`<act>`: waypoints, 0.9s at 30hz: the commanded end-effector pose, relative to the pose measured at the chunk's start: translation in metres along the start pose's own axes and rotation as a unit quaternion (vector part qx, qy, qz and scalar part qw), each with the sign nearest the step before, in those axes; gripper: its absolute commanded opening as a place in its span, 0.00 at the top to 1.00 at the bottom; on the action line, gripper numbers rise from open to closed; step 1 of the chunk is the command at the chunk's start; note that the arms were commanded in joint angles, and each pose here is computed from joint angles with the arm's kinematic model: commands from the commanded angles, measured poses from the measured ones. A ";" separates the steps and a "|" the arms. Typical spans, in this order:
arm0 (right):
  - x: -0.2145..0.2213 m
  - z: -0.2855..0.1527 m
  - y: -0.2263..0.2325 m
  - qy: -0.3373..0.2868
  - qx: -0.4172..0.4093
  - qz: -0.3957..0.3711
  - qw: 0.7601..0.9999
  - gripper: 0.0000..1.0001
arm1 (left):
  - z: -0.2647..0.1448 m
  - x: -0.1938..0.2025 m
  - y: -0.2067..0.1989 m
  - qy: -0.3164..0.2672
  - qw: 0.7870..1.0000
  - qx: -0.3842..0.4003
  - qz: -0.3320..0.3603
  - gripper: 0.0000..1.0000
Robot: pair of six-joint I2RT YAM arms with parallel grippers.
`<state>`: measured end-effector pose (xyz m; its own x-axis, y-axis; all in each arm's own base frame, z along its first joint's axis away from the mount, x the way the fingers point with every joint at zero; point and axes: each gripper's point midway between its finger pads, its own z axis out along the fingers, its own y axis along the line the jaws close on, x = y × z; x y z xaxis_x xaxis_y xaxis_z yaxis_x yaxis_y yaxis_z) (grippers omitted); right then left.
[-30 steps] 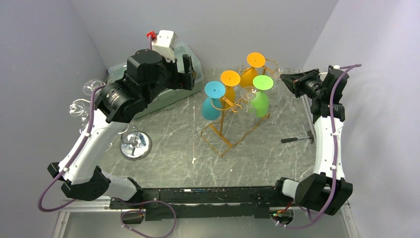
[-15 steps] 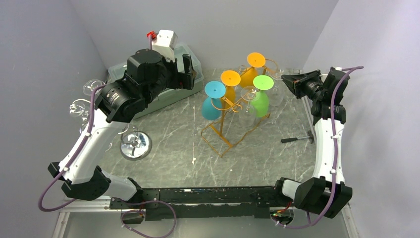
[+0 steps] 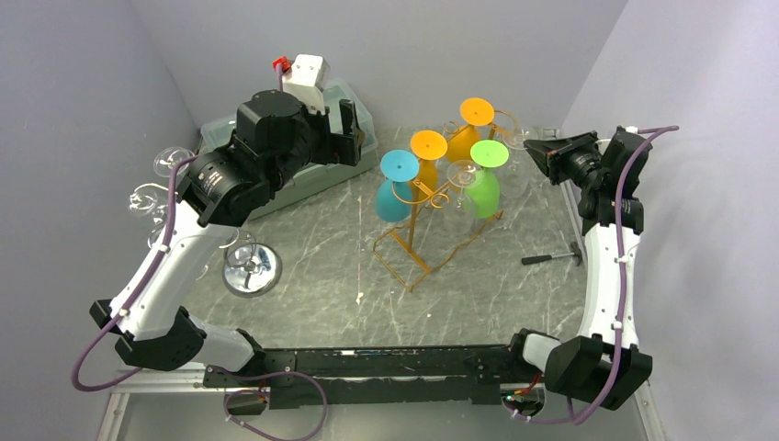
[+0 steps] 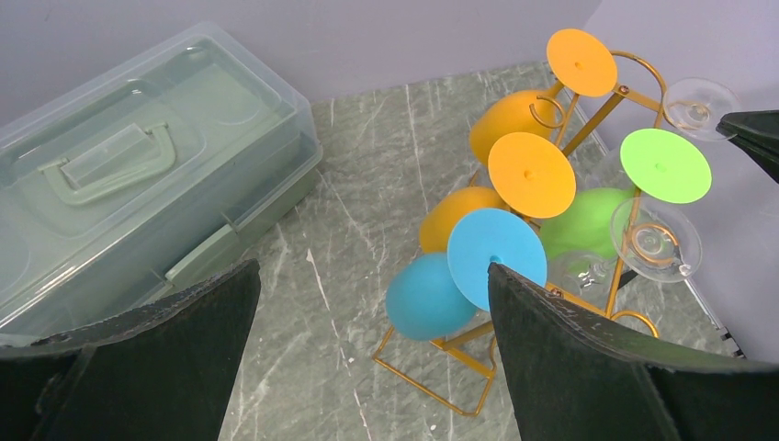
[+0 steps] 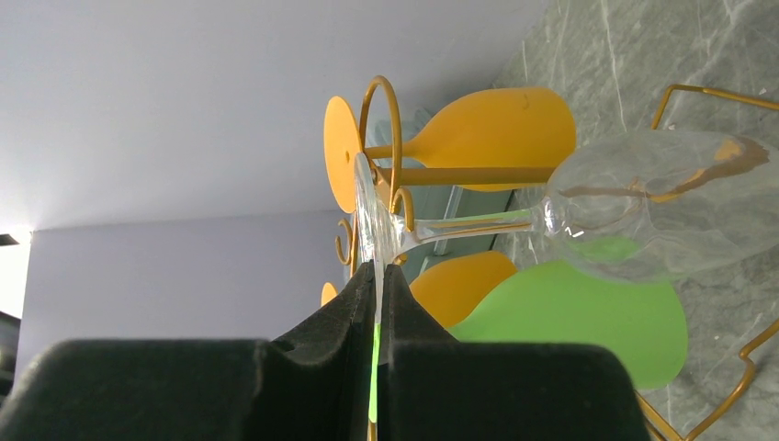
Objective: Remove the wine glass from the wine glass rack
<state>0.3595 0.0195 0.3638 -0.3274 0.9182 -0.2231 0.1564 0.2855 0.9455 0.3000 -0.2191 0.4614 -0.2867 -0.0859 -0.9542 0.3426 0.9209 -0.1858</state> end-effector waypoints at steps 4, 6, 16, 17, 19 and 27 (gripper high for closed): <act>-0.011 -0.013 0.036 -0.027 -0.050 -0.026 0.998 1.00 | -0.005 -0.016 -0.006 -0.025 0.999 0.016 -0.012 0.01; -0.011 -0.014 0.039 -0.028 -0.053 -0.028 0.998 1.00 | -0.005 -0.015 -0.007 -0.025 0.999 0.021 -0.011 0.01; -0.009 -0.018 0.046 -0.024 -0.065 -0.032 0.997 1.00 | -0.004 -0.011 -0.014 -0.022 0.999 0.045 -0.005 0.01; -0.009 -0.018 0.047 -0.024 -0.065 -0.033 0.997 1.00 | -0.004 -0.011 -0.014 -0.022 0.999 0.046 -0.006 0.01; -0.010 -0.018 0.050 -0.026 -0.068 -0.032 0.997 1.00 | -0.005 -0.011 -0.014 -0.022 0.999 0.047 -0.005 0.01; -0.009 -0.023 0.056 -0.028 -0.071 -0.030 0.997 1.00 | -0.005 -0.009 -0.015 -0.020 0.998 0.051 -0.004 0.01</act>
<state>0.3589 0.0198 0.3777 -0.3210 0.9203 -0.2235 0.1315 0.2770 0.9518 0.2976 -0.2329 0.4556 -0.3035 -0.0741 -0.9499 0.4051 0.8923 -0.1990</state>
